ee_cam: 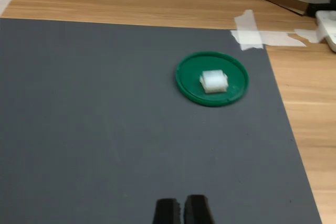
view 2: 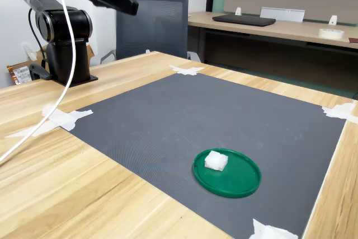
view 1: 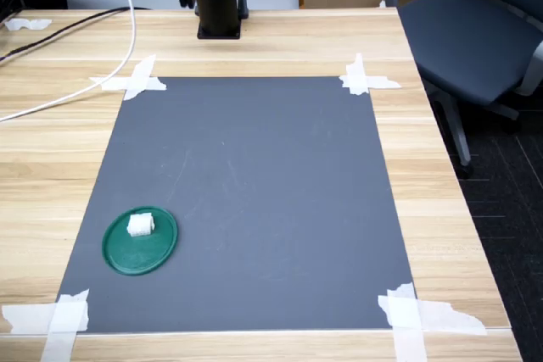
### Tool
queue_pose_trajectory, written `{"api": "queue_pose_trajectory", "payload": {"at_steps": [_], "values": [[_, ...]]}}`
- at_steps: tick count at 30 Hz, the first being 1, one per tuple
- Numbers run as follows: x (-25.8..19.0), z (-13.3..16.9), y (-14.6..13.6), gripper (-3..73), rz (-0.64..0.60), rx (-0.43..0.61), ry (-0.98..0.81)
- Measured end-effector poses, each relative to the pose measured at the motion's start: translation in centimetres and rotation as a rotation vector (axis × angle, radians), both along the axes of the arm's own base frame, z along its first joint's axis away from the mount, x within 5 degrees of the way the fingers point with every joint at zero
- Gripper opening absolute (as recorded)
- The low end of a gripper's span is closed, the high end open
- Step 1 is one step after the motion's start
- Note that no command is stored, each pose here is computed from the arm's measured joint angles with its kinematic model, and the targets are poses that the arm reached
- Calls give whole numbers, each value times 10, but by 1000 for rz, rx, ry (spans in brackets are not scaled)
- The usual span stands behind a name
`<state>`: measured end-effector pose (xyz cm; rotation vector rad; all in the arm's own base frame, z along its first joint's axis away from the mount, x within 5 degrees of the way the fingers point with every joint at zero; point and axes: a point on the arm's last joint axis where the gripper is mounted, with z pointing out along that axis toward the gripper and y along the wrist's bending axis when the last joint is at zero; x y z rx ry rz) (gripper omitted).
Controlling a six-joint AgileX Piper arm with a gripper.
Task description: Grasp a white terminal and put it in the green lid.
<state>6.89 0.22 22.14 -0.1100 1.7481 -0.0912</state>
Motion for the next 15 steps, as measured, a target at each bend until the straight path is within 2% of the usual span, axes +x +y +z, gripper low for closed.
{"api": "queue_pose_trajectory", "payload": {"at_steps": [5, 15], "values": [[-9, -25, -1, -27, -23, -3, -62], [-13, -22, 0, -27, -24, 32, -122]]}}
